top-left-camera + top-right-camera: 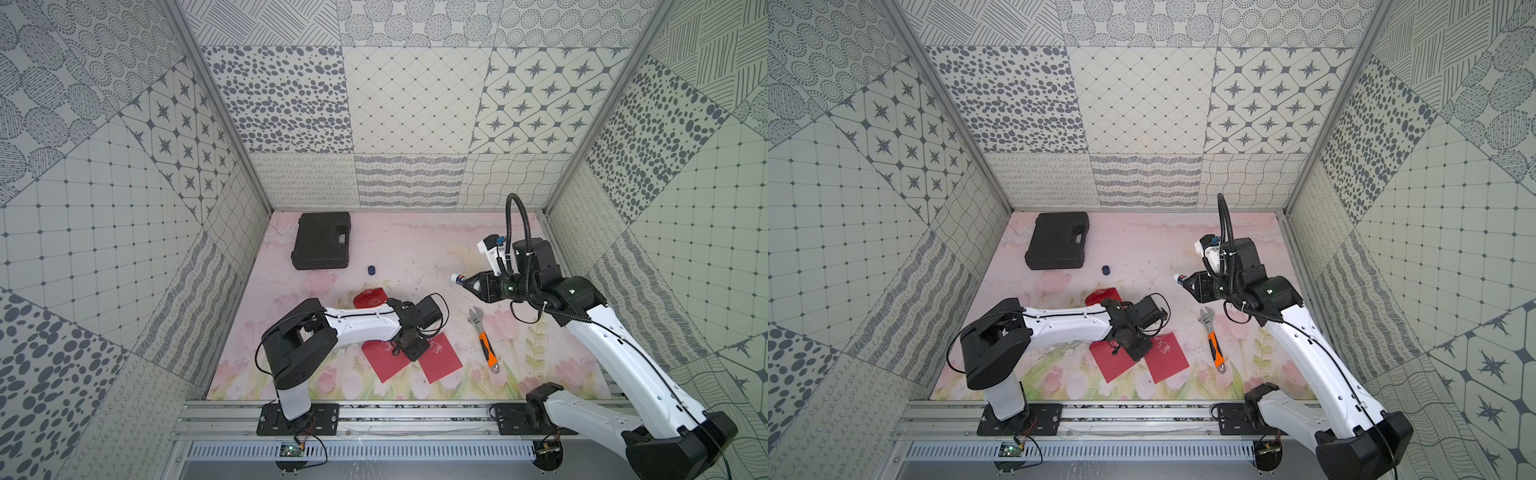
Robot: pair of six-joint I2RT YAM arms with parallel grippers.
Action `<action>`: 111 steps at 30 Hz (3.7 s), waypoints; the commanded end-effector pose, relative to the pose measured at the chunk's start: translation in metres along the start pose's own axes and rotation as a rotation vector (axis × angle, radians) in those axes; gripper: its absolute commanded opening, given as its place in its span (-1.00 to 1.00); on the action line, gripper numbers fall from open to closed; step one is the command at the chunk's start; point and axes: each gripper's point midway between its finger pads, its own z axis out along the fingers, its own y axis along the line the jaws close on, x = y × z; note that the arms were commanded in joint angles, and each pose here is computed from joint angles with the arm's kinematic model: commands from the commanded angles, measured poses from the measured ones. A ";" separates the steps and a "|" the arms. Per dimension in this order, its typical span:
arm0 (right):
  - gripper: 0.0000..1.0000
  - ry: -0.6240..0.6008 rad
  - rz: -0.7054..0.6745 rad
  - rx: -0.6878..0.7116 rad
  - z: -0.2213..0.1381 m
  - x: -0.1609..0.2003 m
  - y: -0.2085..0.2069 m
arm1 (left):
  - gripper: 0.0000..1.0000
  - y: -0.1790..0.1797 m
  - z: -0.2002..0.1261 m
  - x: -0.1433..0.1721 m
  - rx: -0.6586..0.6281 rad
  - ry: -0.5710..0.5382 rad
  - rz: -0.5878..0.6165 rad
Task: Seal the envelope with a glue stick
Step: Adjust the envelope at the center of the board, then apply the envelope at the center of the board.
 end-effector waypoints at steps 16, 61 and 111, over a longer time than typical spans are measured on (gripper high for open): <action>-0.80 -0.068 -0.018 -0.003 -0.012 -0.014 0.005 | -0.39 0.000 0.005 -0.016 0.084 0.006 0.089; -1.00 0.790 0.297 0.348 0.088 0.150 -0.022 | -0.99 -0.035 0.020 -0.016 0.388 -0.071 -0.376; -1.00 0.433 0.143 0.444 0.114 0.177 -0.039 | -1.00 -0.040 0.021 -0.015 0.435 -0.052 -0.382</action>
